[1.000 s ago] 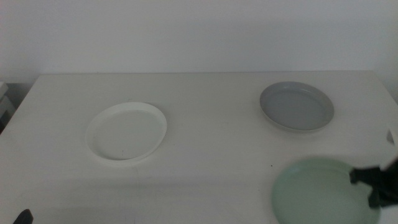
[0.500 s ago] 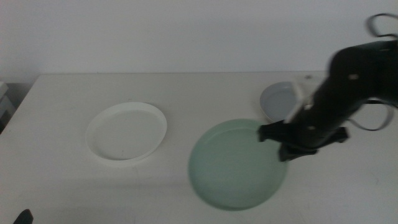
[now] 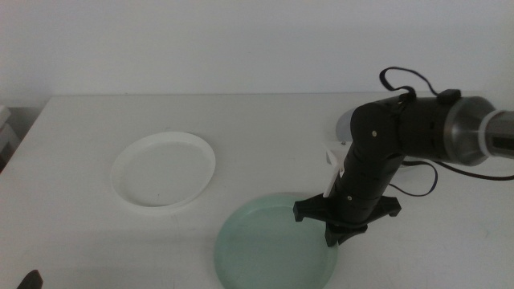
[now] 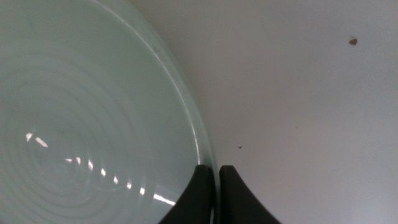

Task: Stack the three bowls on top of each other.

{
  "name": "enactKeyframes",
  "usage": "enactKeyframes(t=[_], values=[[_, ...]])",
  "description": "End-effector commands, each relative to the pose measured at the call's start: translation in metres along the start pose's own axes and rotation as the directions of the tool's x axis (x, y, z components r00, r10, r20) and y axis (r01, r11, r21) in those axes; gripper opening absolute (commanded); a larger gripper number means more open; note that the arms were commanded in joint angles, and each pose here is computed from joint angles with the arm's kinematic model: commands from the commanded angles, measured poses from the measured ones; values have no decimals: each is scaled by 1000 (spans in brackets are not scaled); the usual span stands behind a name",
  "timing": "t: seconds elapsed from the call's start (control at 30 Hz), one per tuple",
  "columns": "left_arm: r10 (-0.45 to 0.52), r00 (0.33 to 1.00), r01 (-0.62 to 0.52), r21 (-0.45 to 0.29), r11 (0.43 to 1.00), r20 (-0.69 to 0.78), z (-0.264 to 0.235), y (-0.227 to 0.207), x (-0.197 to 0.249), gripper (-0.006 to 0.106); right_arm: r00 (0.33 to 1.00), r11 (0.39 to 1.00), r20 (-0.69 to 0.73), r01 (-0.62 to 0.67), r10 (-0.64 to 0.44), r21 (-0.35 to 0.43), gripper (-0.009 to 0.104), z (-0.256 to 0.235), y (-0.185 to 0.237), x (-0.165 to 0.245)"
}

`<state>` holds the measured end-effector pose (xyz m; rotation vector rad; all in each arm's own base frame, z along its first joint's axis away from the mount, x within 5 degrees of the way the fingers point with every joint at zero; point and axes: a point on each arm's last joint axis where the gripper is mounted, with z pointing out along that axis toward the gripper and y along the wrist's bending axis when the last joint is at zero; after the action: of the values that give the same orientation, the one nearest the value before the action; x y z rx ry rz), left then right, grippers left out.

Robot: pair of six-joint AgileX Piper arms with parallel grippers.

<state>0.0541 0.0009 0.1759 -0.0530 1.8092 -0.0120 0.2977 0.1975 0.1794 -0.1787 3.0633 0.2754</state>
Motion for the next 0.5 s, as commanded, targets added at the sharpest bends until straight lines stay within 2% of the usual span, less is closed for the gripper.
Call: enactKeyframes(t=[0.0, 0.3, 0.47], values=[[-12, 996, 12, 1, 1000, 90, -2, 0, -8, 105, 999, 1000, 36, 17, -16, -21, 0, -16, 5, -3], [-12, 996, 12, 1, 1000, 90, -2, 0, -8, 105, 998, 999, -64, 18, -17, 26, 0, 6, 0, -1], [-12, 996, 12, 1, 1000, 90, -2, 0, -8, 105, 997, 998, -71, 32, -29, 48, 8, 7, -2, -1]])
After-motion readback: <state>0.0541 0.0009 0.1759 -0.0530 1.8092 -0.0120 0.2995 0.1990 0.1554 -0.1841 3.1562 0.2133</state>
